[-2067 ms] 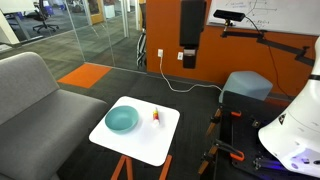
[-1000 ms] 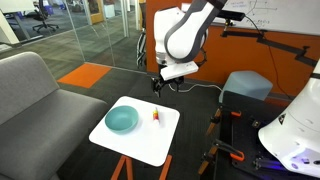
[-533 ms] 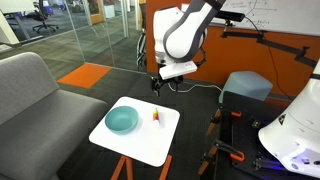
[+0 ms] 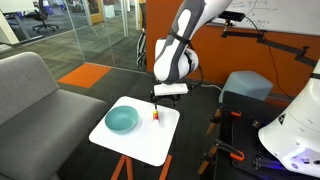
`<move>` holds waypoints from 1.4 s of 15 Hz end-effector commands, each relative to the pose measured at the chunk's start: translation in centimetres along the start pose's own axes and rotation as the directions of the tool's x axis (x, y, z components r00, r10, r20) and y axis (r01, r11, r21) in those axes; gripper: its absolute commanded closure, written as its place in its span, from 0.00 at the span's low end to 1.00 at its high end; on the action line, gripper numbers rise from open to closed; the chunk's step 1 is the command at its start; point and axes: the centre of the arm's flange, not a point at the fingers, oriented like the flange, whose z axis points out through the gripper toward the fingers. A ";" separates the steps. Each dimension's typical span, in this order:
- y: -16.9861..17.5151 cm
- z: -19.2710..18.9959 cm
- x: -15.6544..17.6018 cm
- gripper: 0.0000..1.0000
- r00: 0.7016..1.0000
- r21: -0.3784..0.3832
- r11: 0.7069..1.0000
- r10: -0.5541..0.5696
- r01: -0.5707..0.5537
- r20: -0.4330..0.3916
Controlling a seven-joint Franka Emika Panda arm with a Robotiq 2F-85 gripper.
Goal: Put the glue stick in the bowl
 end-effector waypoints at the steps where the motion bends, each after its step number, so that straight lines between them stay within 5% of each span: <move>1: -2.3 4.5 2.3 0.00 1.000 -0.005 1.000 0.024 -0.024 -0.018; 7: -4.2 9.1 4.4 0.01 0.999 -0.023 0.999 0.032 -0.032 -0.008; 9: -4.3 10.0 4.8 0.26 0.999 -0.027 0.999 0.033 -0.033 -0.011; 18: -4.9 7.7 3.9 0.91 0.996 -0.029 0.999 0.029 -0.032 -0.079; 21: -4.6 5.1 4.3 0.92 0.970 -0.007 0.994 0.101 -0.105 -0.220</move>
